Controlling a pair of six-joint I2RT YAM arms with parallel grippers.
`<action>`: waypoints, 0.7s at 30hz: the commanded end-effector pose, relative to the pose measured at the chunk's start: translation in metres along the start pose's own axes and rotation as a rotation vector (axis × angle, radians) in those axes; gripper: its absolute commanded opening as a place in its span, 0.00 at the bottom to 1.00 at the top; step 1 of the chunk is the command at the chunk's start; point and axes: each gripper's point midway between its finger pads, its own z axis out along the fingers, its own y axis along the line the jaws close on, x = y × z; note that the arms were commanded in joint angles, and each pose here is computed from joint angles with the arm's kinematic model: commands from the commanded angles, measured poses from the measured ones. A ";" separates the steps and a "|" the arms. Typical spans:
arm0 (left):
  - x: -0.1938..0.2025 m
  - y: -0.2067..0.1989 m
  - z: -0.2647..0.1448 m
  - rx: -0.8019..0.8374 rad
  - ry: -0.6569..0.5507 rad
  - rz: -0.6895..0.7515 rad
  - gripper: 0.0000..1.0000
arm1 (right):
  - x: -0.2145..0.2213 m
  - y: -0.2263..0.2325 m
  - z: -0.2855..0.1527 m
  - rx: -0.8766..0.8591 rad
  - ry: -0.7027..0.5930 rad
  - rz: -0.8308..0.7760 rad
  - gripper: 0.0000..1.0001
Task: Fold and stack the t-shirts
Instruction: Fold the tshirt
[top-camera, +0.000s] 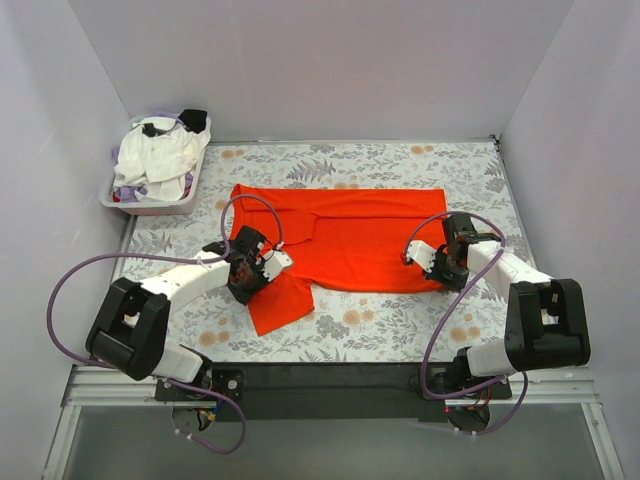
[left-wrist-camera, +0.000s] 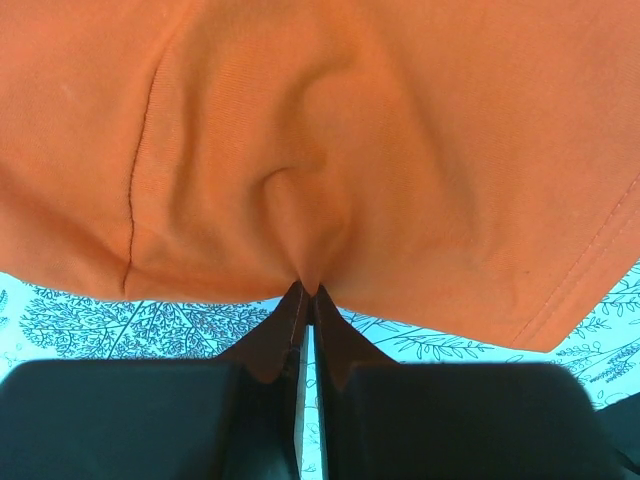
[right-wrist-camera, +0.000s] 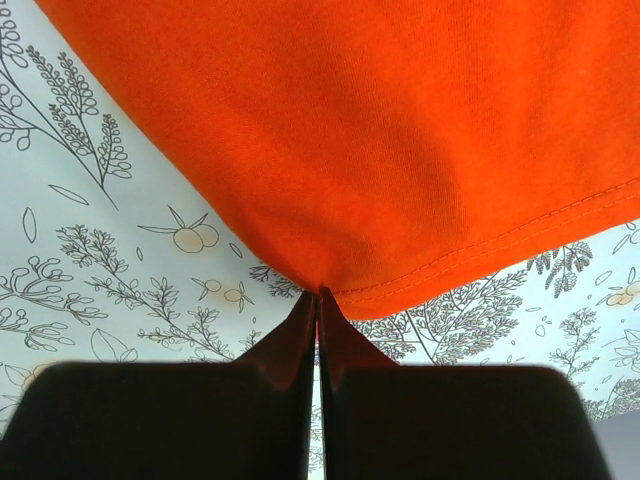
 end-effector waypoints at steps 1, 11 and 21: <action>0.020 -0.016 -0.002 0.062 0.073 -0.010 0.00 | -0.009 -0.005 -0.011 0.007 -0.027 -0.004 0.01; 0.016 -0.035 -0.062 0.140 0.003 0.045 0.00 | 0.002 0.010 -0.036 0.041 -0.035 -0.083 0.01; -0.008 0.002 -0.083 0.075 -0.049 0.013 0.00 | -0.002 -0.019 -0.050 0.054 -0.056 -0.068 0.01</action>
